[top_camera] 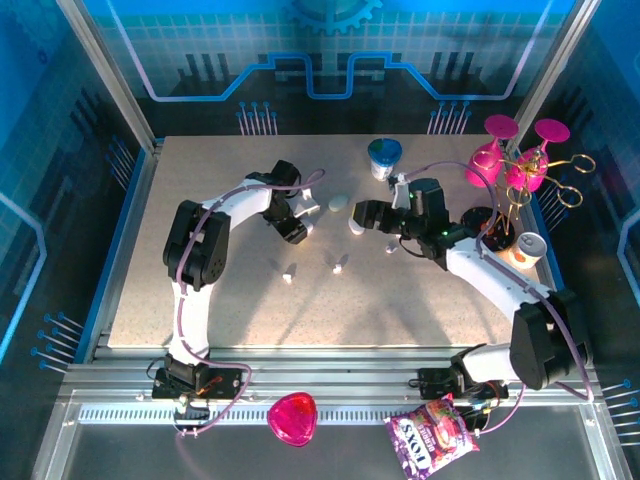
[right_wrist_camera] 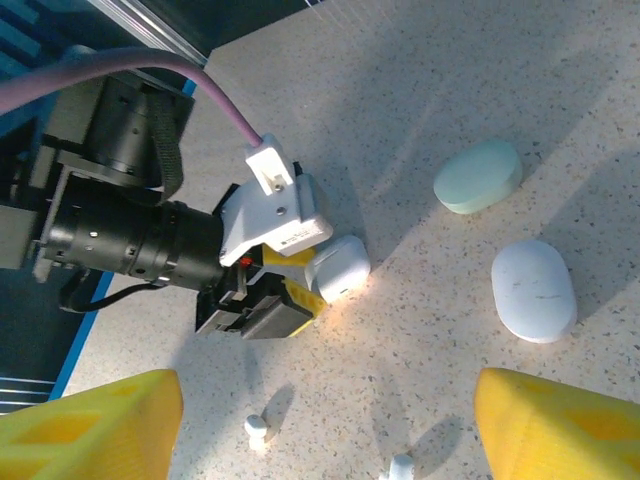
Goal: Insert wireless bluetooth earbuds into charging case
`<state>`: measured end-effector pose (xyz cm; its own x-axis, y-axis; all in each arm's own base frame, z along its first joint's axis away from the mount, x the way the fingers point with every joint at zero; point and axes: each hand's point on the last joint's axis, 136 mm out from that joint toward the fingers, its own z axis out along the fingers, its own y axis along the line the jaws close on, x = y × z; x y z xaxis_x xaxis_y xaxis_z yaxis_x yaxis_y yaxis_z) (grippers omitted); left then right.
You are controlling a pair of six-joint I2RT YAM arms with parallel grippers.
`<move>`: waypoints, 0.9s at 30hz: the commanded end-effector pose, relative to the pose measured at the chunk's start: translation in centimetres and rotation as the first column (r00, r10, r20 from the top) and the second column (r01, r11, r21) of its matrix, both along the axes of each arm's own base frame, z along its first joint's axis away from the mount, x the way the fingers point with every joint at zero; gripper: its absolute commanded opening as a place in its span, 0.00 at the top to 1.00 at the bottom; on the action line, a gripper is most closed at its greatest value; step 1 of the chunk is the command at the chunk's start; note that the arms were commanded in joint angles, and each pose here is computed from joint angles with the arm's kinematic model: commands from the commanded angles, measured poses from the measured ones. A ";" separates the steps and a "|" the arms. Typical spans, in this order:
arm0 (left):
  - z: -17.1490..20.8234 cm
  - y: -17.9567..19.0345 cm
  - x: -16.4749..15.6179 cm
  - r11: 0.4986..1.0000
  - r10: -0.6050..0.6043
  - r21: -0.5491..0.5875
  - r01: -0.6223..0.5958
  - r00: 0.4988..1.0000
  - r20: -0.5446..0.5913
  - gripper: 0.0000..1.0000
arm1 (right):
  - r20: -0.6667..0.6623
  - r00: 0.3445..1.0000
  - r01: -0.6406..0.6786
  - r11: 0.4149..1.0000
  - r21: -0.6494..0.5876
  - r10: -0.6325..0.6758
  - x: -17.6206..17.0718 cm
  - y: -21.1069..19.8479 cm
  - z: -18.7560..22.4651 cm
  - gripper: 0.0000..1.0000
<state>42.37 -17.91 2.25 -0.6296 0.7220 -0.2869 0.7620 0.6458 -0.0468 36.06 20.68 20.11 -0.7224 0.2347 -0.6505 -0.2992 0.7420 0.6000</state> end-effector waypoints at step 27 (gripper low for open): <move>13.1 -6.9 -7.9 0.910 -0.094 -0.354 0.213 0.941 0.326 0.55 | -0.176 0.964 -0.179 0.975 0.135 0.201 -6.1 1.5 -1.3 0.28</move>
